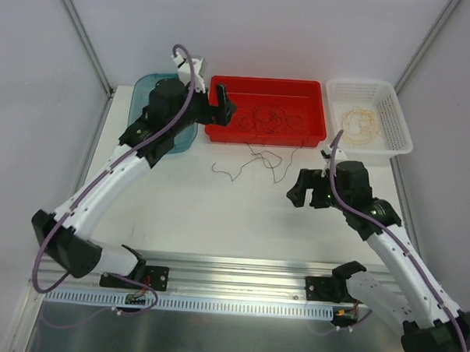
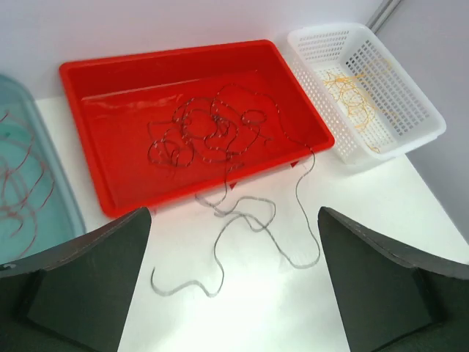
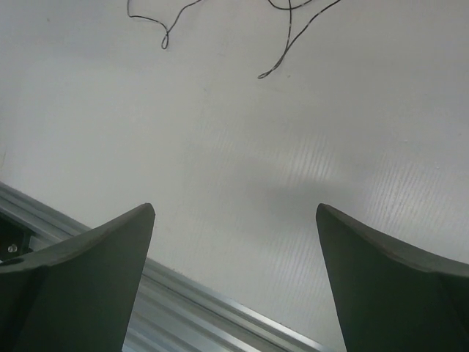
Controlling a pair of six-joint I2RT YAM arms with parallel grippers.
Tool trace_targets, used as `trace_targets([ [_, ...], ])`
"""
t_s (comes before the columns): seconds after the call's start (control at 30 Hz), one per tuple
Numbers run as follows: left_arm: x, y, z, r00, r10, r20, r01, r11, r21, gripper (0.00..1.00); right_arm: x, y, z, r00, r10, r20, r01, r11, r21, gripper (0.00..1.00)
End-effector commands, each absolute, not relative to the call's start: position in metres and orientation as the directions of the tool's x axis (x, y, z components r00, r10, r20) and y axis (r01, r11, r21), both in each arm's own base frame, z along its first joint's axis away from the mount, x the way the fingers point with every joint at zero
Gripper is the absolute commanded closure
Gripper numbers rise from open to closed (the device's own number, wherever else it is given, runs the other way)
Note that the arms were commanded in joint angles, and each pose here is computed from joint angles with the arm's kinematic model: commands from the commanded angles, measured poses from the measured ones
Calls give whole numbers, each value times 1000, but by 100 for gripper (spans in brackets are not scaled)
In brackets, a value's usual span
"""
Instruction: Untangle the cables
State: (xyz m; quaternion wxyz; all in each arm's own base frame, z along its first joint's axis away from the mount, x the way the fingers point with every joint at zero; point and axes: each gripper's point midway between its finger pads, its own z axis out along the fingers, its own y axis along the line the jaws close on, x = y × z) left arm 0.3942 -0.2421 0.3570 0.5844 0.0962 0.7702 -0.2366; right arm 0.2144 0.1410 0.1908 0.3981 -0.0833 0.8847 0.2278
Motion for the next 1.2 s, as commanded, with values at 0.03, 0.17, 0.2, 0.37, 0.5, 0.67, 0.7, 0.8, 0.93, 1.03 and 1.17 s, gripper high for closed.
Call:
trace_targets([
  [0.03, 335, -191, 277, -540, -79, -838, 268, 927, -261, 1, 268, 155, 193, -658, 146, -739, -214, 904, 369, 3],
  [0.17, 309, -145, 232, -637, -104, -764, 163, 950, -266, 1, 300, 168, 172, -698, 269, -664, -72, 896, 439, 4],
  [0.2, 300, -134, 234, -624, -119, -772, 152, 951, -270, 1, 311, 173, 176, -678, 304, -669, -58, 886, 461, 4],
  [0.37, 279, -79, 201, -609, -111, -786, 41, 985, -170, 1, 354, 183, 139, -667, 383, -639, 109, 899, 425, 5],
  [0.5, 275, -61, 180, -618, -73, -783, -7, 996, -87, 1, 384, 195, 118, -667, 375, -644, 145, 913, 381, 9],
  [0.67, 273, -54, 154, -647, -55, -760, -29, 998, -47, 1, 413, 217, 104, -685, 334, -647, 158, 936, 316, 10],
  [0.7, 273, -55, 154, -647, -56, -761, -28, 998, -50, 1, 417, 221, 89, -705, 312, -636, 157, 944, 290, 10],
  [0.8, 270, -50, 154, -637, -54, -769, -39, 999, -37, 1, 428, 236, 87, -711, 261, -653, 123, 961, 250, 10],
  [0.93, 269, -47, 157, -625, -55, -779, -52, 998, -28, 1, 434, 243, 59, -750, 212, -627, 125, 976, 180, 10],
  [1.03, 268, -48, 158, -621, -58, -781, -48, 998, -35, 1, 438, 241, 53, -753, 201, -626, 145, 980, 140, 12],
  [1.17, 268, -49, 156, -627, -55, -777, -40, 998, -38, 1, 439, 234, 34, -772, 183, -609, 178, 982, 69, 18],
])
